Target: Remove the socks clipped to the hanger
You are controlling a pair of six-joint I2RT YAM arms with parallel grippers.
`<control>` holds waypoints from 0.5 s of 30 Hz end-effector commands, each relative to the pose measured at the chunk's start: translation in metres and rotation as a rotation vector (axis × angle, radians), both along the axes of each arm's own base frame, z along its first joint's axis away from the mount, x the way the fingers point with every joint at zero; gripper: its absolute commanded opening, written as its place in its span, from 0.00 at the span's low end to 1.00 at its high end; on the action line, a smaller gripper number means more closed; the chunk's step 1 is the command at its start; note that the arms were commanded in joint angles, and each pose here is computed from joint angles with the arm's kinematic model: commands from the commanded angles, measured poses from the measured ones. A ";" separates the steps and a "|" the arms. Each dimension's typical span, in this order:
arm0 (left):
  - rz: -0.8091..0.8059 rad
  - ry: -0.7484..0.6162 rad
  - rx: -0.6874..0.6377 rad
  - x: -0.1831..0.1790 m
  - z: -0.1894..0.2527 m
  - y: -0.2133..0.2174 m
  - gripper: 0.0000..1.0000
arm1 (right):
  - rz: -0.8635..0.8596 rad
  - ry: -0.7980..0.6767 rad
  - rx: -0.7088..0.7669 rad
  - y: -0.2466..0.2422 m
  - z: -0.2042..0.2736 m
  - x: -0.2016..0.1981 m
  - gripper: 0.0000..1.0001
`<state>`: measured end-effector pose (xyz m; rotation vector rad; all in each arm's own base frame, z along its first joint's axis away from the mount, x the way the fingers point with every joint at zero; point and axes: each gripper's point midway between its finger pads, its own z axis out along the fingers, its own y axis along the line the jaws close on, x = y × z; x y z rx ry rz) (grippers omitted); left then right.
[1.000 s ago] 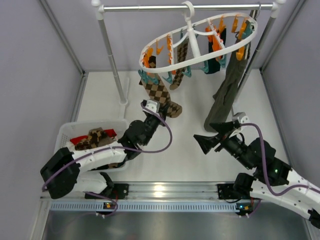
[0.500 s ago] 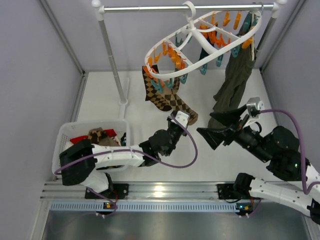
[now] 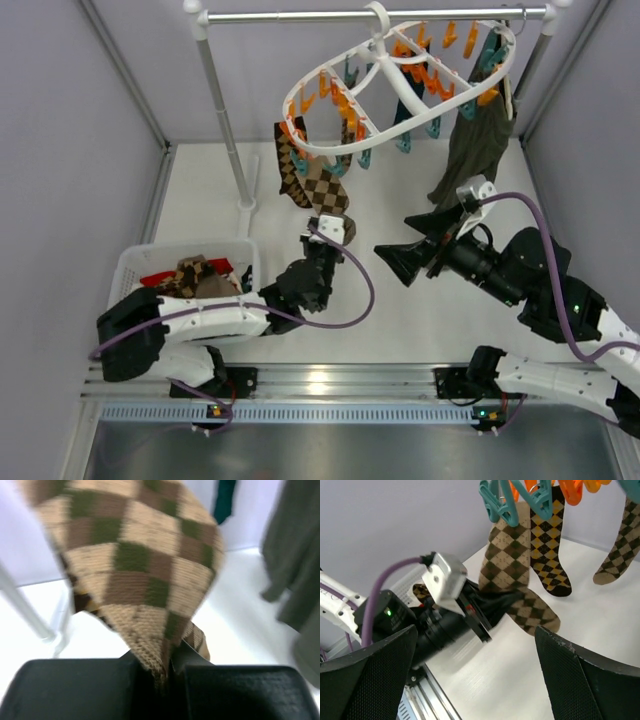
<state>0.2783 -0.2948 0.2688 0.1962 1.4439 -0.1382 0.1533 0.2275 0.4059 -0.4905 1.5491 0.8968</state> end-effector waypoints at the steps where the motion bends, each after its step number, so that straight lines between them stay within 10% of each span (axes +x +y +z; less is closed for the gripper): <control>1: 0.109 -0.008 -0.123 0.004 0.024 0.051 0.00 | -0.013 -0.014 0.024 -0.003 0.009 0.002 0.95; 15: 0.196 -0.030 -0.276 -0.005 0.035 0.144 0.00 | -0.008 0.019 0.028 0.019 0.004 0.013 0.95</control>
